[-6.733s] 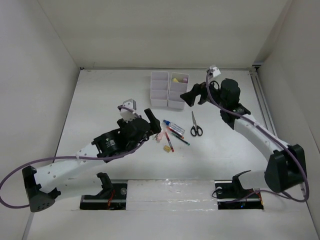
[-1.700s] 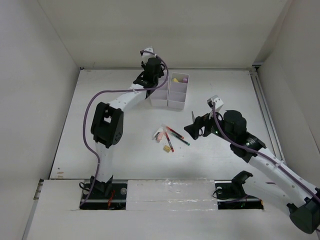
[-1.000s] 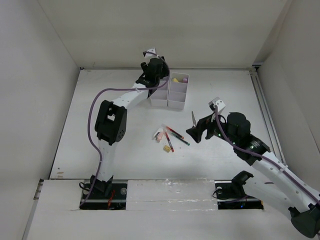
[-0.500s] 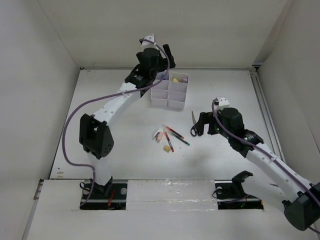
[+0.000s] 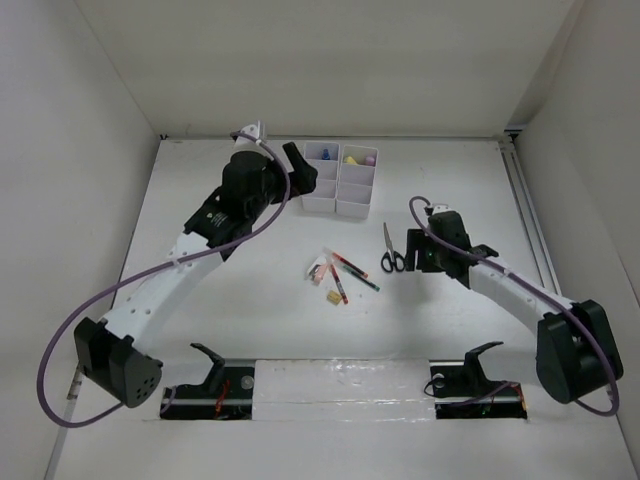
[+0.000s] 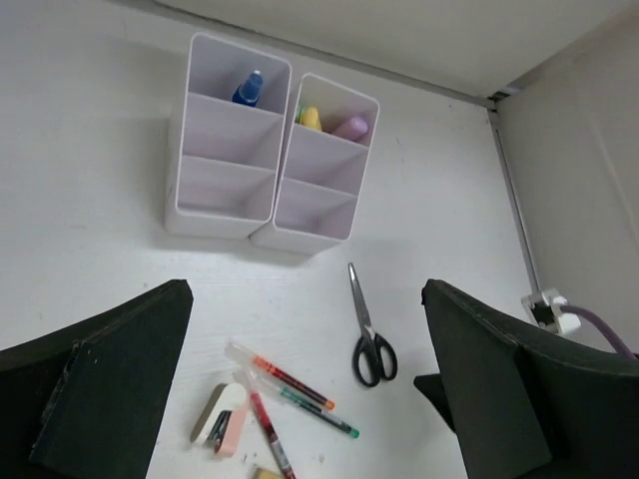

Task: Sort the stationery into containers
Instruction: Pick up the scissors from the center of the board.

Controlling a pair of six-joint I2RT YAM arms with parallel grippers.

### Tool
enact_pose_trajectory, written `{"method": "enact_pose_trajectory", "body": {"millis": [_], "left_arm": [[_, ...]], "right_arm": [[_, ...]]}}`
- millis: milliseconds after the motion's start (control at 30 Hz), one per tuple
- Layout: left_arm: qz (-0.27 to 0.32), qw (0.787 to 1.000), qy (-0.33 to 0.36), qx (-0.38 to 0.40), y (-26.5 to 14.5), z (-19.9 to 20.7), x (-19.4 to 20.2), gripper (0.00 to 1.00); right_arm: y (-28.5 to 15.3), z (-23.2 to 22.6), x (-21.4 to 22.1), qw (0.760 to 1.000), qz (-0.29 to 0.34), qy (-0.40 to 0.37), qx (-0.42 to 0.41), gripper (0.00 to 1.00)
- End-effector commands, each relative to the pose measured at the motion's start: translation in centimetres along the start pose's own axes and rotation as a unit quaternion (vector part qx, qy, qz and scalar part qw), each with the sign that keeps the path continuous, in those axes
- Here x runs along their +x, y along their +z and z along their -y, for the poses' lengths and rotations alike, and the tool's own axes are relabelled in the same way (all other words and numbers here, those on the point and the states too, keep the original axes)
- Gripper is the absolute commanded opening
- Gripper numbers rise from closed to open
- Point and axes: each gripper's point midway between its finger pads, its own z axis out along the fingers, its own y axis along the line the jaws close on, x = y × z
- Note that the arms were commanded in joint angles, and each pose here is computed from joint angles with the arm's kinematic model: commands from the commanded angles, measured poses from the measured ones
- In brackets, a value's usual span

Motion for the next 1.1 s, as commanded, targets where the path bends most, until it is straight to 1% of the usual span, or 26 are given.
{"method": "enact_pose_trajectory", "body": {"millis": [0,33,67,100,200,233,300,433,600,667,700,900,1067], "left_arm": [[0.003,1.000,-0.014,0.010,-2.5,-0.3,0.1,1.00],[-0.008,1.000,-0.011,0.002,-2.4,-0.9,1.0,1.00],[-0.003,1.000,-0.017,0.006,-3.1,-0.9,0.8,1.00],[-0.013,1.000,-0.016,0.004,-3.3,-1.5,1.9,1.00],[-0.001,1.000,-0.018,0.013,-4.4,-1.7,1.8,1.00],[-0.005,1.000,-0.017,0.010,-4.2,-2.0,2.4,1.00],[-0.003,1.000,-0.018,0.018,-4.4,-1.8,2.4,1.00],[-0.014,1.000,-0.017,0.016,-4.2,-2.0,2.9,1.00],[-0.024,0.999,-0.016,0.021,-4.0,-2.1,3.8,1.00],[-0.024,0.999,-0.016,0.021,-3.9,-2.2,3.9,1.00],[-0.024,0.999,-0.016,0.021,-3.9,-2.2,3.9,1.00],[-0.027,0.999,-0.015,0.018,-3.7,-2.3,4.2,1.00],[-0.027,0.999,-0.015,0.019,-3.5,-2.1,4.0,1.00]], "right_arm": [[0.8,-0.7,-1.3,0.999,0.027,-0.004,-0.021,0.68],[1.1,-0.7,-1.1,1.000,0.024,-0.004,-0.020,0.67],[1.3,-0.7,-0.8,1.000,0.017,-0.005,-0.022,0.67],[1.6,-0.7,-0.6,1.000,0.012,-0.005,-0.021,0.65],[2.1,-0.9,-0.5,1.000,0.005,-0.005,-0.024,0.65],[2.4,-0.9,-0.5,1.000,0.004,-0.005,-0.024,0.65],[2.7,-1.0,-0.7,1.000,0.004,-0.001,-0.024,0.65],[3.4,-0.7,-0.6,1.000,-0.007,-0.005,-0.005,0.60],[3.8,-0.8,-1.4,1.000,-0.004,-0.005,-0.001,0.60],[3.9,-0.9,-1.5,1.000,-0.008,-0.005,0.001,0.59],[4.1,-0.8,-1.2,1.000,-0.013,-0.005,0.002,0.57],[4.4,-1.1,-2.1,1.000,-0.009,-0.005,0.001,0.57],[5.1,-0.4,-2.1,0.999,-0.032,-0.020,0.026,0.55]]}}
